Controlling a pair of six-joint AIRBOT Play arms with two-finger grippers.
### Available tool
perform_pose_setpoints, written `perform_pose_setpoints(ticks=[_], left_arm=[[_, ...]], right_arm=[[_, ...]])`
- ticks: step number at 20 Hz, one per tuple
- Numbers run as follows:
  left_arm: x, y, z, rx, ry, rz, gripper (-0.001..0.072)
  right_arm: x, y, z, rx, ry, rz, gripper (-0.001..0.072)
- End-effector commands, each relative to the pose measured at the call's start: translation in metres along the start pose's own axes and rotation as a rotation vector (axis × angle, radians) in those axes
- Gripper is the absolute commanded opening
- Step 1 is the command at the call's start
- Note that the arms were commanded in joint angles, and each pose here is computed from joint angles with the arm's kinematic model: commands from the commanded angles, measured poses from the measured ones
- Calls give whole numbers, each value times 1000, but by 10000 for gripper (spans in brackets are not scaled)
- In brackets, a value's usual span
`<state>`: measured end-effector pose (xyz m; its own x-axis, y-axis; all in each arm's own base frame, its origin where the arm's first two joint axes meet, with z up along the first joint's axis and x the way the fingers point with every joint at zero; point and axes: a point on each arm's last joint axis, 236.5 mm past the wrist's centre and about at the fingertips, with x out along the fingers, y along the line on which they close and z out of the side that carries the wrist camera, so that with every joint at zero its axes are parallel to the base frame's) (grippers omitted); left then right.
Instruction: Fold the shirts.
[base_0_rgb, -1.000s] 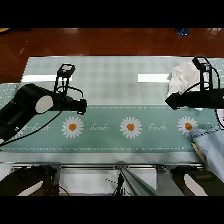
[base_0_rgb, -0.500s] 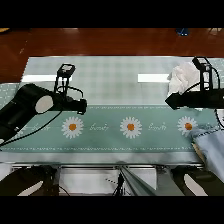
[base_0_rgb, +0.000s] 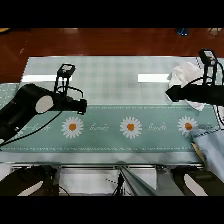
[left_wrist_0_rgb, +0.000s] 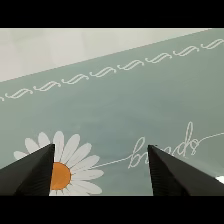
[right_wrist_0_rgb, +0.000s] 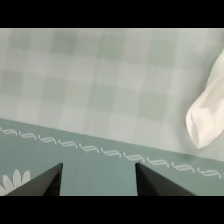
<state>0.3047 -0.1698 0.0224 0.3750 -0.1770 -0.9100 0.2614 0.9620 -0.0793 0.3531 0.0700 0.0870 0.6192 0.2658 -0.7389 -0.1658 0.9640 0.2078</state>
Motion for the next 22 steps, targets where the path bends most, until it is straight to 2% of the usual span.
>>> perform_pose_setpoints(ticks=[1,6,8,14,18,22], left_arm=[[1,-4,12,-2,-48,-18,712],[-1,-3,35,26,-148,-12,712],[-3,-1,46,45,-195,0,712],[-4,-2,48,43,-204,-5,712],[-4,-2,48,43,-204,-6,713],[-4,-2,48,43,-204,-6,712]], right_arm=[[-8,-2,61,43,-260,-2,533],[-52,-32,149,13,-677,-125,529],[-50,-71,159,46,-721,-210,529],[18,-229,100,341,-408,-391,529],[53,-281,68,424,-301,-433,531],[88,-301,29,460,-194,-440,544]])
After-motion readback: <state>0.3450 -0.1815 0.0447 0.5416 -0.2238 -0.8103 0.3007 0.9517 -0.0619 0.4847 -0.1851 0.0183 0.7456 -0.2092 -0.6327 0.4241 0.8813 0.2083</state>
